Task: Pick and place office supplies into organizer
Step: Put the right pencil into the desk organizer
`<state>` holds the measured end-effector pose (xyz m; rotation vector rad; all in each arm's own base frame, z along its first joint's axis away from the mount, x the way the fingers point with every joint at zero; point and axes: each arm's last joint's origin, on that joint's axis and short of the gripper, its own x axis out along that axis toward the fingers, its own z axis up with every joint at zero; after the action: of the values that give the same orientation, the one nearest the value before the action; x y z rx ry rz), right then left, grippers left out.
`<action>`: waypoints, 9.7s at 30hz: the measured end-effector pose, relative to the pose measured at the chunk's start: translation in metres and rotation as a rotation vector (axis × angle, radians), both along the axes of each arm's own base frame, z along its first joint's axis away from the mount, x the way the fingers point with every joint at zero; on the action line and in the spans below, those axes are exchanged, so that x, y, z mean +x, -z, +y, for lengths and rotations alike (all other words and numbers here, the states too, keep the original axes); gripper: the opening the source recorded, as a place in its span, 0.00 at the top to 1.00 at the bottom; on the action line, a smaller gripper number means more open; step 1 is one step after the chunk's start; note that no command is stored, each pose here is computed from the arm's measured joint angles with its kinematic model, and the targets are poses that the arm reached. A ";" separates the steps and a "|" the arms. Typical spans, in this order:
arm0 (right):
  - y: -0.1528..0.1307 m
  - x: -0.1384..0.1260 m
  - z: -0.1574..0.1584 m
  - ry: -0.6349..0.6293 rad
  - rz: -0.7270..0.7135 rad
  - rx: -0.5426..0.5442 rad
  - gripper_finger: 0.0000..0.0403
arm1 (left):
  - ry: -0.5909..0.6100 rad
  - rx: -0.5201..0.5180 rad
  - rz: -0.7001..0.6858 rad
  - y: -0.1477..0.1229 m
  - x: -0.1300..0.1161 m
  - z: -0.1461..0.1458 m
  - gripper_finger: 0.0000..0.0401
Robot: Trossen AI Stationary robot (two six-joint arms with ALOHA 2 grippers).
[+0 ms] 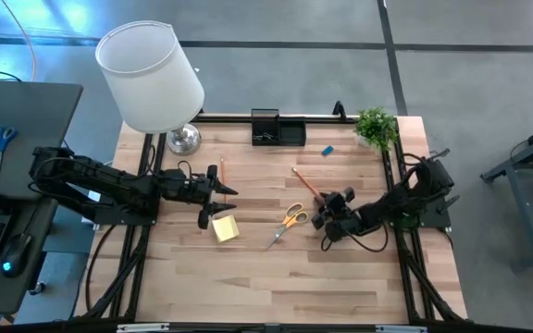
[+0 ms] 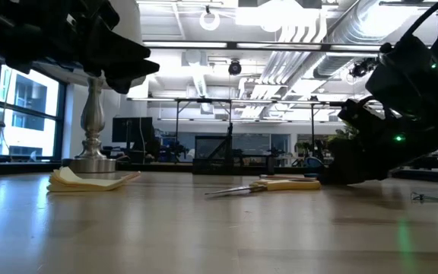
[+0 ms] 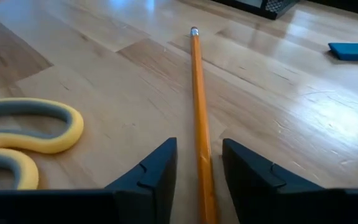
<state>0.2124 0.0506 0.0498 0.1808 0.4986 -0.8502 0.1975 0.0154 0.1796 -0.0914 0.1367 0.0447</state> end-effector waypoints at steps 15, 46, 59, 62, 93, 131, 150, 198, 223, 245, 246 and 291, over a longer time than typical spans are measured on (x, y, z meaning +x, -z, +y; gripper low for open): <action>0.002 -0.001 0.001 -0.033 0.047 -0.028 0.95 | 0.000 -0.001 0.000 0.000 0.000 0.000 0.54; -0.130 0.029 0.036 -0.550 -0.521 -0.309 0.99 | 0.123 0.061 -0.232 -0.022 0.001 -0.003 0.54; -0.184 0.090 0.016 -0.812 -0.611 -0.476 0.99 | 0.030 0.093 -0.480 -0.052 0.000 -0.001 0.54; -0.191 0.100 0.009 -0.848 -0.586 -0.473 0.99 | 0.045 0.094 -0.527 -0.066 0.004 -0.001 0.54; -0.178 0.126 -0.035 -0.794 -0.614 -0.451 0.99 | -0.075 0.137 -0.505 -0.068 0.021 0.004 0.61; -0.172 0.128 -0.035 -0.792 -0.568 -0.395 0.88 | -0.068 0.148 -0.469 -0.065 0.022 0.003 1.00; -0.162 0.128 -0.033 -0.865 -0.439 -0.386 0.56 | -0.048 0.196 -0.234 -0.056 0.011 0.002 1.00; -0.148 0.208 -0.038 -0.816 -0.292 -0.263 1.00 | -0.028 0.177 -0.264 -0.065 0.003 0.001 1.00; -0.210 0.175 -0.016 -0.579 0.017 -0.424 1.00 | -0.031 0.202 -0.209 -0.060 0.004 0.002 1.00; -0.212 0.189 -0.034 -0.899 -0.273 -0.229 0.64 | -0.001 0.225 -0.175 -0.055 0.006 0.001 1.00; -0.212 0.189 -0.034 -0.899 -0.276 -0.230 0.63 | -0.001 0.225 -0.176 -0.055 0.006 0.001 1.00; -0.199 0.202 -0.067 -0.778 -0.320 -0.305 0.99 | -0.193 0.169 -0.194 -0.060 0.002 0.006 0.66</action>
<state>0.4141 -0.0167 0.2485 -0.1565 0.1051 -0.1187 0.1995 0.0215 0.2395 0.0607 -0.0701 0.2386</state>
